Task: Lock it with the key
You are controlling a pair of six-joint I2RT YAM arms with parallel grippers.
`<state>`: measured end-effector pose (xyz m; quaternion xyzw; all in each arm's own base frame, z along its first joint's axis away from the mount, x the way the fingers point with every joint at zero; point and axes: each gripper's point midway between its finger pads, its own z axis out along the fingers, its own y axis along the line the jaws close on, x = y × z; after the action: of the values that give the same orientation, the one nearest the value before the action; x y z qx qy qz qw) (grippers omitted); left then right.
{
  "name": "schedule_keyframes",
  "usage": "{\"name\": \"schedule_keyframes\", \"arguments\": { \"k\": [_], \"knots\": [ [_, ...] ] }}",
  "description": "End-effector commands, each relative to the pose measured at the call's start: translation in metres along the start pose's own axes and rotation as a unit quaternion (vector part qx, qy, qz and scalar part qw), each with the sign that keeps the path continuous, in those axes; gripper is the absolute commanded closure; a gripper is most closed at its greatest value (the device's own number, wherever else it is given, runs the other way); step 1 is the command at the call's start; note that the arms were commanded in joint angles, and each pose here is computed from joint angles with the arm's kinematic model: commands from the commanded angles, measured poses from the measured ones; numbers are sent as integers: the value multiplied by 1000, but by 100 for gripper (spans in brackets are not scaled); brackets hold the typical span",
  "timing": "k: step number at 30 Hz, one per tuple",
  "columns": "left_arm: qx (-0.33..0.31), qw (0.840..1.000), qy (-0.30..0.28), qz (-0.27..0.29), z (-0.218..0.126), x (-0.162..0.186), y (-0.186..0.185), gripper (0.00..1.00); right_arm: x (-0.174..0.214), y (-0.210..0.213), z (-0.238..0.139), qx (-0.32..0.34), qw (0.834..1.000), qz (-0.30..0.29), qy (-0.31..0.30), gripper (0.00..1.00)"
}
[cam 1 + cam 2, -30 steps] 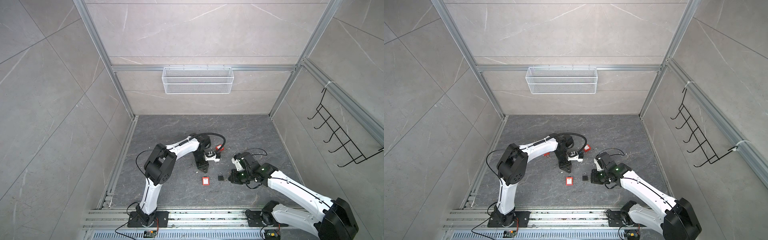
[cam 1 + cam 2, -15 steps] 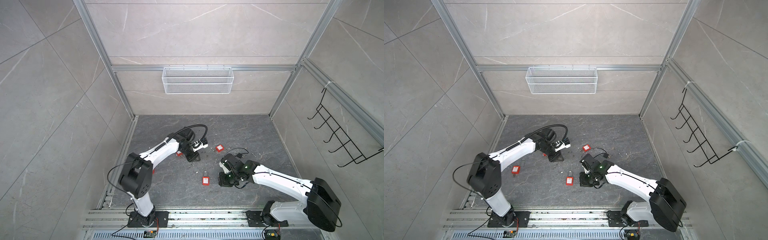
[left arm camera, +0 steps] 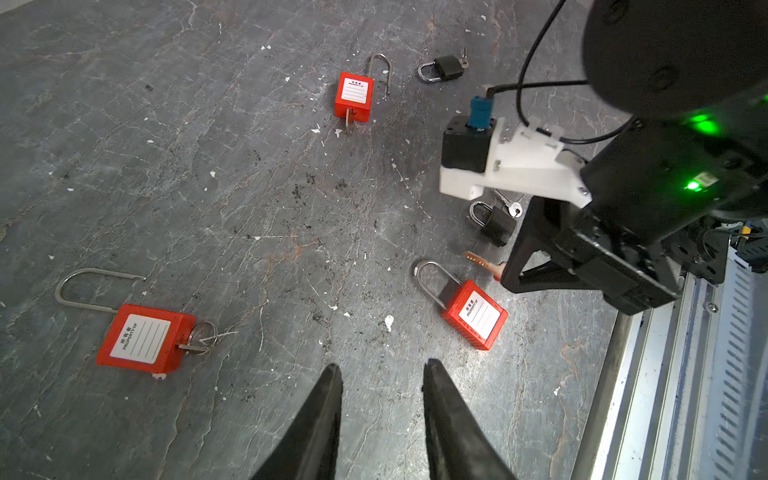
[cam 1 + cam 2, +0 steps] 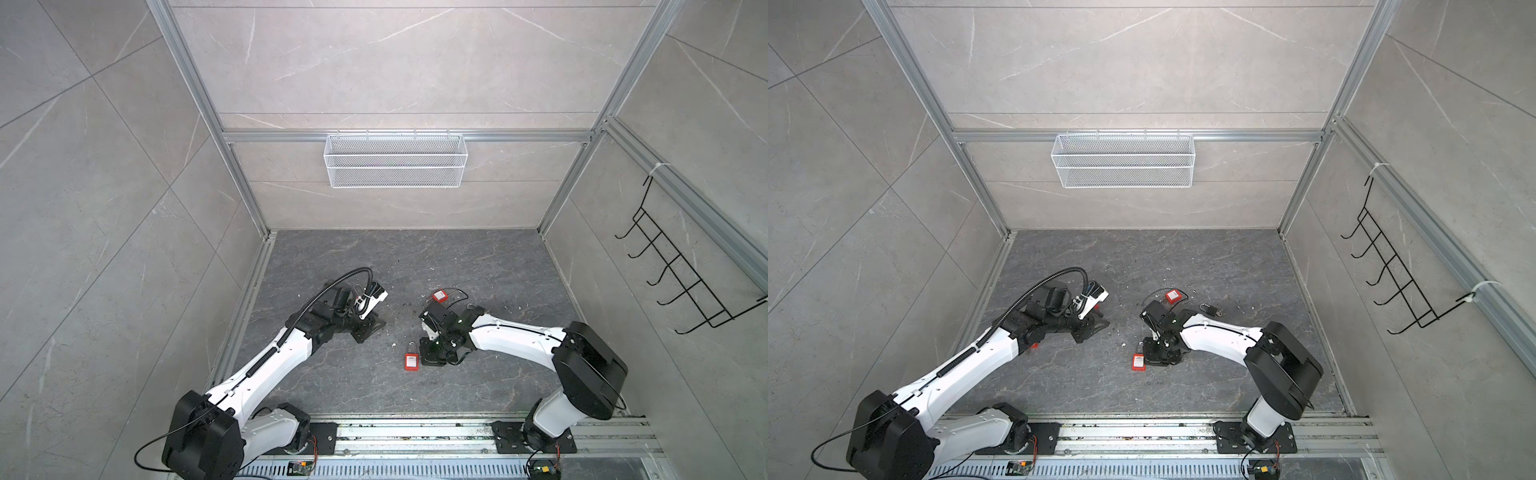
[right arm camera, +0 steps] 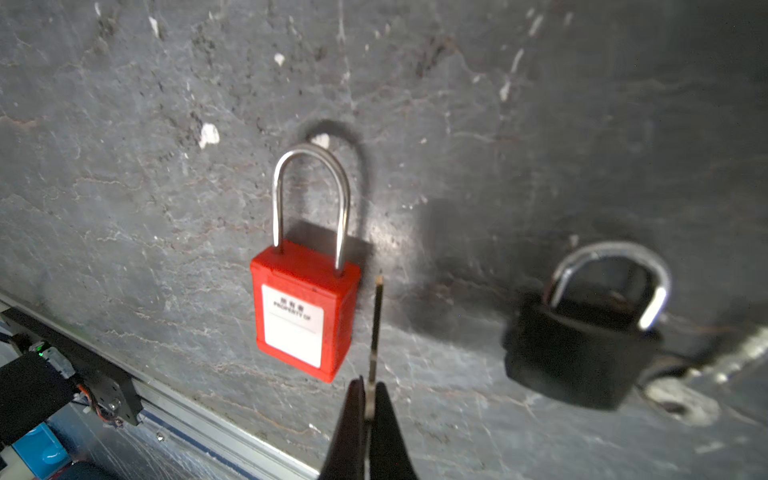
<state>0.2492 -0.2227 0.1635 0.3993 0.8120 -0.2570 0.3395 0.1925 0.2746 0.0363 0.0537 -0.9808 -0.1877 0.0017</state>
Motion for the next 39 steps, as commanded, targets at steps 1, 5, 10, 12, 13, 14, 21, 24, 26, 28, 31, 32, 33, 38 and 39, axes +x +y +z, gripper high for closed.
{"name": "schedule_keyframes", "arguments": {
  "k": [1, 5, 10, 12, 13, 14, 21, 24, 26, 28, 31, 32, 33, 38, 39],
  "knots": [
    [-12, 1000, -27, -11, -4, -11, 5, 65, 1, 2, 10, 4, 1000, 11, 13, 100],
    [-16, 1000, -25, -11, -5, -9, 6, 64, 0, 2, 12, 10, 1000, 15, 12, 95],
    [-38, 998, -43, -10, -10, -19, 12, 64, -6, 1, 4, 28, 1000, 3, -8, 76],
    [-44, 998, -49, -7, -13, -22, 13, 64, -10, 2, -4, 34, 999, -2, -24, 71],
    [-48, 998, -49, -4, -14, -22, 14, 64, -13, 2, -9, 39, 999, -1, -32, 69],
    [-55, 997, -49, -1, -15, -22, 16, 64, -14, 2, -13, 44, 998, 1, -37, 67],
    [-85, 993, -83, 3, -27, -36, 22, 61, -26, -5, -46, 99, 991, 4, -88, 62],
    [-101, 990, -99, -14, -28, -42, 29, 59, -36, -11, -64, 122, 984, 12, -128, 59],
    [-111, 987, -109, -35, -28, -46, 34, 56, -46, -18, -80, 151, 975, 23, -163, 48],
    [-125, 983, -117, -62, -28, -50, 41, 54, -55, -22, -96, 173, 965, 27, -194, 38],
    [-137, 979, -119, -96, -24, -53, 50, 52, -72, -26, -115, 195, 950, 39, -241, 21],
    [-137, 978, -118, -101, -23, -54, 52, 52, -79, -27, -121, 196, 946, 47, -254, 18],
    [-137, 978, -117, -105, -21, -55, 53, 52, -85, -28, -123, 194, 945, 54, -260, 18],
    [-132, 976, -125, -118, -17, -67, 56, 49, -112, -52, -120, 160, 947, 139, -242, 17],
    [-133, 976, -128, -116, -17, -69, 57, 45, -117, -59, -119, 158, 945, 153, -241, 17]
  ]
}}
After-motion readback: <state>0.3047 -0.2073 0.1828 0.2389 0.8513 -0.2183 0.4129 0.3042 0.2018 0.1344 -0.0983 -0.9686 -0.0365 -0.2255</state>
